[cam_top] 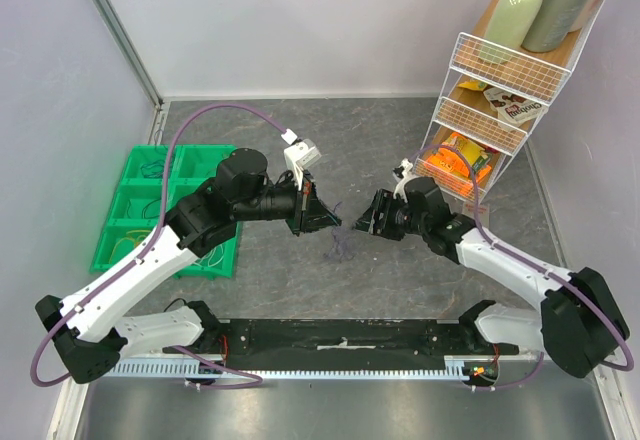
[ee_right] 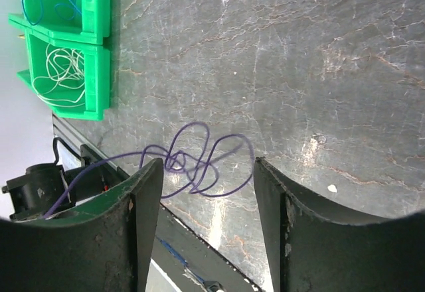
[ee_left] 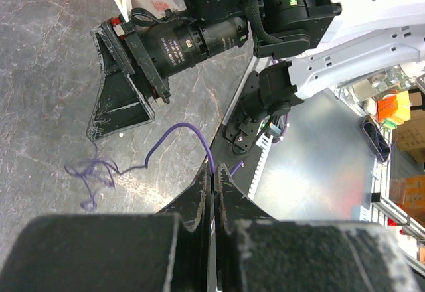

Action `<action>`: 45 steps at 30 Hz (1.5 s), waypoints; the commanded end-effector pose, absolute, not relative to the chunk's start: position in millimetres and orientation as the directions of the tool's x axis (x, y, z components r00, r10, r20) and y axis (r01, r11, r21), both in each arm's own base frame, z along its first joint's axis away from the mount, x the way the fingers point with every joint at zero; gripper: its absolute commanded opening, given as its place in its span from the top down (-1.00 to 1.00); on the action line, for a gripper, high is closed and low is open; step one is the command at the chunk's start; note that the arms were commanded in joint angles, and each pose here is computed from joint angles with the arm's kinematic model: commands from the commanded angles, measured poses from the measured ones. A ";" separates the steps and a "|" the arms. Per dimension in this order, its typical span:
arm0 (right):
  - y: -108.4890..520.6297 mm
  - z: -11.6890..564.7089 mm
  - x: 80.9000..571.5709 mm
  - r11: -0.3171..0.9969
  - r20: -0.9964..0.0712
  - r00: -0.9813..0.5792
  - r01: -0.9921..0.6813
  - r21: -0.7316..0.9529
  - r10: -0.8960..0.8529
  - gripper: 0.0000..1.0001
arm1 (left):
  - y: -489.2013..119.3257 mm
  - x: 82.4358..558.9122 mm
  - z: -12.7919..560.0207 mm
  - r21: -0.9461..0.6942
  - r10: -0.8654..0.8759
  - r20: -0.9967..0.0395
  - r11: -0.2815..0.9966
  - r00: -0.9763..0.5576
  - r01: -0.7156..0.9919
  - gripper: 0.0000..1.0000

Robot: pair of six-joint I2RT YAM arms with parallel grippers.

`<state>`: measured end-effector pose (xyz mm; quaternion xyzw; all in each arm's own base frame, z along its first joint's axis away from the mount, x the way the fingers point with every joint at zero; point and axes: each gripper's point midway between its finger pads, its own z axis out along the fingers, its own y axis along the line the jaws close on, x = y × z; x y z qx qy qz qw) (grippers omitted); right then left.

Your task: Untangle the cables

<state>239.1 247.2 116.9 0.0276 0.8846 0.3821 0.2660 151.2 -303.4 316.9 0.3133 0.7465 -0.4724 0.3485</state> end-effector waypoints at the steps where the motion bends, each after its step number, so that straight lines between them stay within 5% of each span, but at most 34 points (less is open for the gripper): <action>1: 250.9 125.7 233.2 0.672 -0.406 -0.869 -0.123 0.730 0.282 -0.29 | -309.4 147.8 332.6 -0.482 0.119 -0.837 0.302 -0.534 0.822 0.97; 11: 266.1 122.0 230.4 0.515 -0.166 -0.875 0.106 0.851 0.455 -0.15 | -309.3 146.7 328.1 -0.492 0.122 -0.830 0.303 -0.545 0.816 0.96; 15: 253.4 121.1 234.3 0.584 -0.249 -0.852 0.080 0.807 0.460 -0.23 | -312.1 148.2 325.8 -0.490 0.128 -0.829 0.300 -0.544 0.818 0.96; 20: 261.7 129.6 239.4 0.648 -0.502 -0.840 -0.269 0.713 0.204 -0.25 | -318.6 149.7 322.7 -0.496 0.139 -0.826 0.281 -0.547 0.821 0.97; 24: 261.0 120.6 233.7 0.638 -0.589 -0.803 -0.404 0.655 0.095 -0.17 | -317.7 150.0 323.3 -0.486 0.143 -0.831 0.283 -0.537 0.827 0.96; 33: 275.6 110.4 213.0 0.493 -0.652 -0.757 -0.581 0.647 -0.037 -0.13 | -314.8 148.1 321.3 -0.485 0.146 -0.830 0.287 -0.538 0.826 0.97; 45: 271.5 101.5 187.2 0.435 -0.625 -0.777 -0.589 0.681 -0.073 0.10 | -312.6 150.3 318.1 -0.471 0.150 -0.834 0.305 -0.530 0.828 0.97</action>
